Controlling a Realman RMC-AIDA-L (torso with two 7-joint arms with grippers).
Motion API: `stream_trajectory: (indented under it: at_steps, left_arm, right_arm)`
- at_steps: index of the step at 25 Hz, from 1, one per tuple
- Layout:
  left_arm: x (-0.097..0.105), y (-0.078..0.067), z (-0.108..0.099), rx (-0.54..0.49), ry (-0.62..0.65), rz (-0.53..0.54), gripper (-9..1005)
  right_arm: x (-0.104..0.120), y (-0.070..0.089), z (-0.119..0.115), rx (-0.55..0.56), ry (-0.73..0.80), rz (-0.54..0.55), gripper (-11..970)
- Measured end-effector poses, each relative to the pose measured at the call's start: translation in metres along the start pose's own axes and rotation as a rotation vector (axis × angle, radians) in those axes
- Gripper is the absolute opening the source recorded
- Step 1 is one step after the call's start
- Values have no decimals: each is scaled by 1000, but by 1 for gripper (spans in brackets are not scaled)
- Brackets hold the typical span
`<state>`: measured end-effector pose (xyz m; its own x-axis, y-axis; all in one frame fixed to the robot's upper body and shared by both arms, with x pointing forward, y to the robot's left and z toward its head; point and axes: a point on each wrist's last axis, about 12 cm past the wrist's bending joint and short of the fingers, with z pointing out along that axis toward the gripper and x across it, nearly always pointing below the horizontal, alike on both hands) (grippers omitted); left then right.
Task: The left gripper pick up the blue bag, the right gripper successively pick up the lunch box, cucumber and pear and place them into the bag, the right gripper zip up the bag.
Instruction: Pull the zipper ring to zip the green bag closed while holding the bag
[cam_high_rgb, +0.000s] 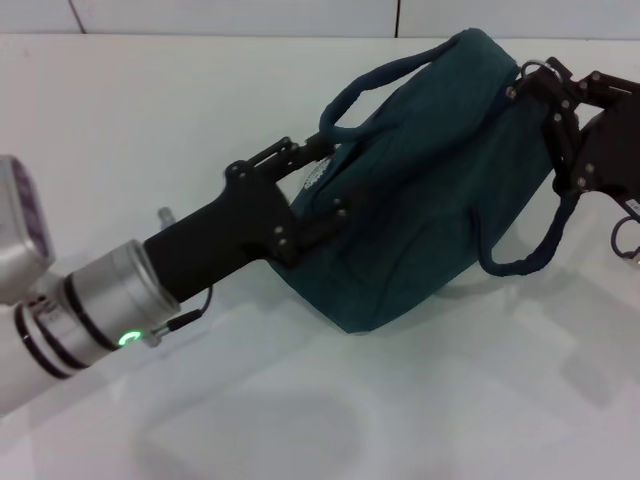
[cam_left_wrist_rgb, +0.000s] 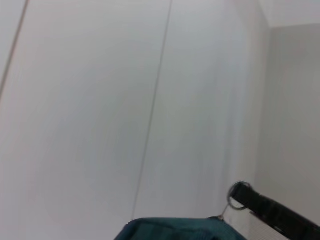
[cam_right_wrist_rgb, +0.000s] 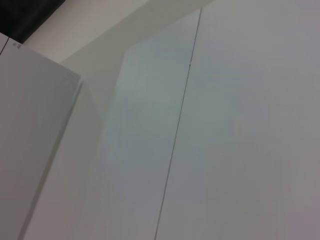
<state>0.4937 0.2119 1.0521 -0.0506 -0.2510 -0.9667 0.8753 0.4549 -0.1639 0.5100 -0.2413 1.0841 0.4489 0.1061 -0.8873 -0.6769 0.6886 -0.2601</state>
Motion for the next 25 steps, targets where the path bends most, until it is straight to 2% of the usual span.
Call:
stream_trajectory:
  at_steps: [3, 7, 14, 25]
  left_arm:
    - [0, 2, 11, 17, 13, -5, 645]
    - [0, 6, 22, 26, 49, -26, 725]
    - [-4, 9, 28, 24, 33, -65, 865]
    - [-5, 14, 32, 3, 39, -36, 458]
  right_arm:
    - [1, 1, 0, -1, 4, -3, 15]
    - [1, 2, 2, -9, 3, -1, 15]
    - [1, 4, 5, -24, -1, 1, 15]
    - [2, 7, 6, -39, 2, 14, 15]
